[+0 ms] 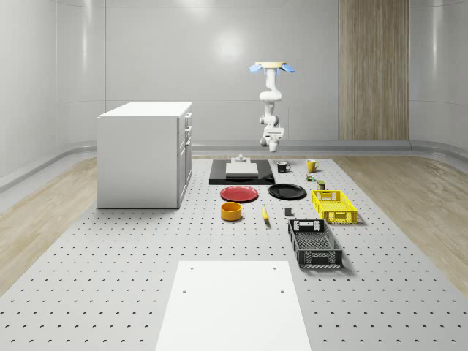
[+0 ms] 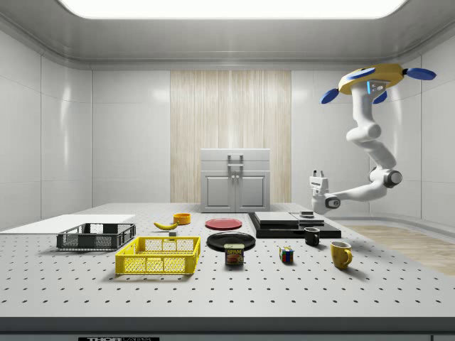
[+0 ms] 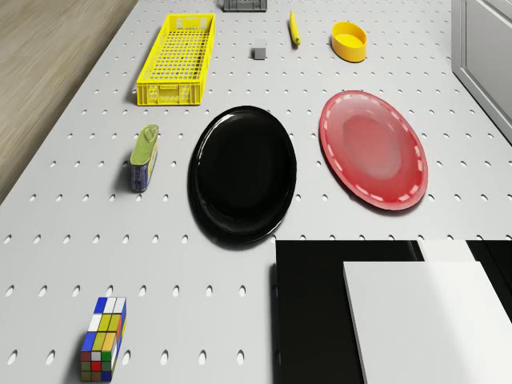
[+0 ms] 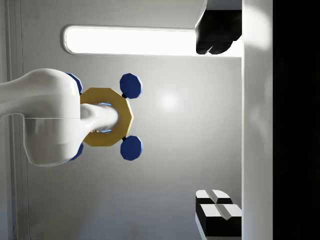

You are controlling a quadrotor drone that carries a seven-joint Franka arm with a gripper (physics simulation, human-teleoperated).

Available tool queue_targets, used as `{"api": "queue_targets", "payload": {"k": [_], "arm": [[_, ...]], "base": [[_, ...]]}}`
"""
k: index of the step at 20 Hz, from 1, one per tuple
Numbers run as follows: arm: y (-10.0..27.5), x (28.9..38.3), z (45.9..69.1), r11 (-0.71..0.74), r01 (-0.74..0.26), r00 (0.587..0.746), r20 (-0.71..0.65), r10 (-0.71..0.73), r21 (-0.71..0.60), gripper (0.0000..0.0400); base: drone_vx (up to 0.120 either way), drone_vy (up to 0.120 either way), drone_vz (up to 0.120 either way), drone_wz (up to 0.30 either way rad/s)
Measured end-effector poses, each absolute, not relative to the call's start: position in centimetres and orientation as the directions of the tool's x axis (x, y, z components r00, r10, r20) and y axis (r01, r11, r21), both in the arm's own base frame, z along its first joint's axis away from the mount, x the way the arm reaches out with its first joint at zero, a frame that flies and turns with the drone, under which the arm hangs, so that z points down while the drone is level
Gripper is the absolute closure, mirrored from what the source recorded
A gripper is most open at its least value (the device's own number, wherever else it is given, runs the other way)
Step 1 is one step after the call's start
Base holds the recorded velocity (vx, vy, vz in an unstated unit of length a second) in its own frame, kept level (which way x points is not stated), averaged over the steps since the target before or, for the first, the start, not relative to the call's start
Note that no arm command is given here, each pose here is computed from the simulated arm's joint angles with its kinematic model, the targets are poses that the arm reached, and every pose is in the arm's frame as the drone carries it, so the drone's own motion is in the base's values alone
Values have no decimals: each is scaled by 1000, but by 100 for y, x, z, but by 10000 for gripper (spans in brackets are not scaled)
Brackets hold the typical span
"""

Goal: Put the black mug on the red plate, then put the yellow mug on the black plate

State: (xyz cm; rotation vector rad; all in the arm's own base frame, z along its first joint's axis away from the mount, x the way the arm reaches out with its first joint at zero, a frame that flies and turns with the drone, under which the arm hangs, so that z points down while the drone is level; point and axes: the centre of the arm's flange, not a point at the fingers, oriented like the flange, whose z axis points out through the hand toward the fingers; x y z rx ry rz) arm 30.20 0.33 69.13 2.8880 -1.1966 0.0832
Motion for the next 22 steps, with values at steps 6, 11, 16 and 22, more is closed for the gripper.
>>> {"api": "queue_targets", "payload": {"k": [6,11,16,22], "arm": [[92,3016,6909,-705,-708,704,100,-703,31,0],[213,3012,6889,-694,-711,701,188,-688,115,0],[472,3012,6791,-630,-717,695,373,-615,299,0],[931,3027,6246,-254,-729,684,694,-224,636,0]], "base": [[120,0,0,0],[120,0,0,0],[104,0,0,0],[0,0,-53,0]]}}
